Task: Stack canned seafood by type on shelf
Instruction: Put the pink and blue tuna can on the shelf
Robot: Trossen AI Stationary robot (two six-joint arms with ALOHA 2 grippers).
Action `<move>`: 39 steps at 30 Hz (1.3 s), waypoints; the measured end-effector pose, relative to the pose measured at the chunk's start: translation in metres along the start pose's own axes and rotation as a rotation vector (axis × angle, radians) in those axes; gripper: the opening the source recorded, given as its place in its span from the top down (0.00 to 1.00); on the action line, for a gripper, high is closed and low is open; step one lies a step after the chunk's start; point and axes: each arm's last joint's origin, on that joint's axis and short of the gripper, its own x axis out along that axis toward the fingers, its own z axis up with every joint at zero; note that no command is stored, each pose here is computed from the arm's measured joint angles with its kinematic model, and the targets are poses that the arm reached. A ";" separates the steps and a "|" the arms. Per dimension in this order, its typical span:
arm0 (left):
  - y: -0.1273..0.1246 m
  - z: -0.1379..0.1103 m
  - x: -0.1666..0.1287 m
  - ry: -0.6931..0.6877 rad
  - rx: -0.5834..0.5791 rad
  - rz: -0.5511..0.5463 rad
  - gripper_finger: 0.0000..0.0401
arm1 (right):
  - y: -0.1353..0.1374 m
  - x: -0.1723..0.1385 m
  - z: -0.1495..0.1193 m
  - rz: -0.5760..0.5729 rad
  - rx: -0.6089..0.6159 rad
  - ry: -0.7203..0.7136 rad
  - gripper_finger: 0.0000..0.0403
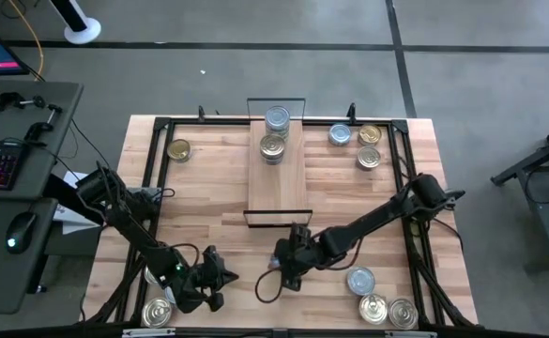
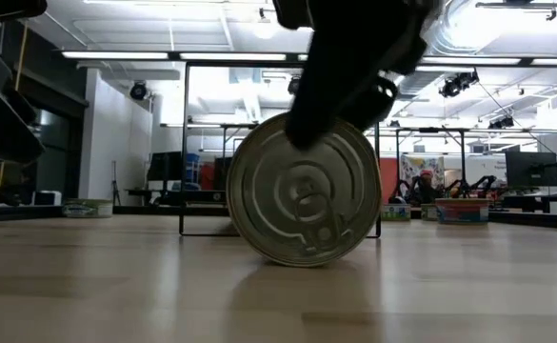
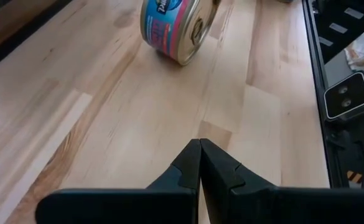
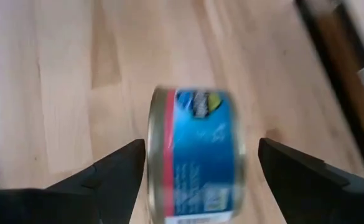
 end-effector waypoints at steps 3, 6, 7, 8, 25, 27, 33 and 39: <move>0.000 0.000 0.000 0.002 0.006 0.003 1.00 | 0.003 0.008 -0.006 0.009 -0.011 0.034 0.24; 0.000 0.000 0.000 0.002 0.006 0.003 1.00 | 0.004 0.013 -0.009 0.018 -0.013 0.057 0.26; 0.000 0.000 0.000 0.002 0.006 0.003 1.00 | 0.004 0.014 -0.009 0.015 -0.006 0.058 0.28; 0.000 0.000 0.000 0.003 0.011 0.003 1.00 | 0.004 0.014 -0.009 0.010 0.010 0.054 0.31; 0.007 0.000 0.003 0.026 0.066 0.049 1.00 | 0.020 -0.058 -0.073 0.002 0.048 0.340 0.58; 0.008 0.001 0.004 0.023 0.060 0.056 1.00 | 0.013 -0.073 -0.090 0.000 0.128 0.352 0.58; 0.009 0.005 0.008 0.029 0.036 0.049 1.00 | -0.031 -0.110 -0.127 -0.074 0.427 0.242 0.58; 0.008 0.004 0.008 0.059 0.031 0.027 1.00 | -0.066 -0.134 -0.127 -0.061 0.547 0.041 0.58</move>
